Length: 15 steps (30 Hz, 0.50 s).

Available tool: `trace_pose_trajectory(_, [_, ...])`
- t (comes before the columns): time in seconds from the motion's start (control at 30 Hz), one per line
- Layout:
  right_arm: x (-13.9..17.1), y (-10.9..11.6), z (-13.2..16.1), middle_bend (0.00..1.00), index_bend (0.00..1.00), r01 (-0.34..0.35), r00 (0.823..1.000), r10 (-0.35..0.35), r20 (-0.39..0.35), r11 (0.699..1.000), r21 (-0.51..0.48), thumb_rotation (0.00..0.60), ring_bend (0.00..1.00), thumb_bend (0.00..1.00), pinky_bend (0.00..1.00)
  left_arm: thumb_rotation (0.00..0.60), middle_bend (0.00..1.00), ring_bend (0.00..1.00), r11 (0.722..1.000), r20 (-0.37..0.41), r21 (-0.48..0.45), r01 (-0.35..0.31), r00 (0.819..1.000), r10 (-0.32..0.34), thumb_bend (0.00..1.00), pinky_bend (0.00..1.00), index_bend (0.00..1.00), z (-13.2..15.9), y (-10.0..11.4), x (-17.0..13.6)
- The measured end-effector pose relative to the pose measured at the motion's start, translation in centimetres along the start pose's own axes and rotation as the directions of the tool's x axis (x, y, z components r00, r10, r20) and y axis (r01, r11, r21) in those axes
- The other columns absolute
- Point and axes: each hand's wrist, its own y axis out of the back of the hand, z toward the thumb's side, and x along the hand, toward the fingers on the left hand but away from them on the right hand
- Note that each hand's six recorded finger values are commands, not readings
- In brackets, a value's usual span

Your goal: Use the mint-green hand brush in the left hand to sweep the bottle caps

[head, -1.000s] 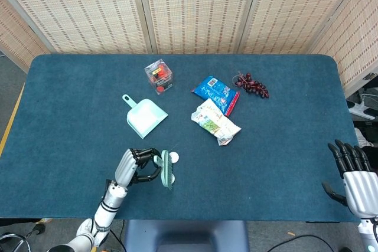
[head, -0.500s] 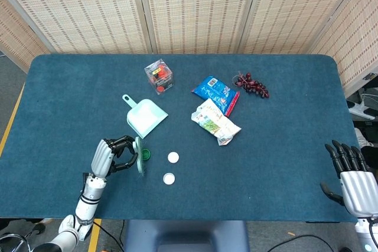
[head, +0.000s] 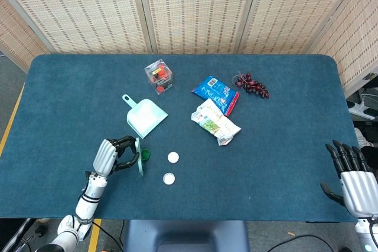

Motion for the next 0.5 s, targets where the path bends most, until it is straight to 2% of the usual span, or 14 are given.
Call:
trace_pose_trajectory(0.3, [-0.2,-0.1,0.0,0.0,0.0,-0.002,1.0,0.002,0.004,1.0,0.003,0.6,0.0,0.18,0.0,0.6,0.99,0.86,1.0,0.004,-0.03,-0.009,1.0,0.009,0.76,0.9,0.81,0.1,0.1,0.2])
trace_pose_trajectory(0.5, [-0.1,-0.2,0.1,0.0,0.0,-0.006,1.0,0.006,0.0,1.0,-0.001,0.6,0.0,0.18,0.0,0.6,0.99,0.86,0.998,-0.013,-0.065,0.016,1.0,-0.017,0.76,0.9,0.81,0.3,-1.2,0.6])
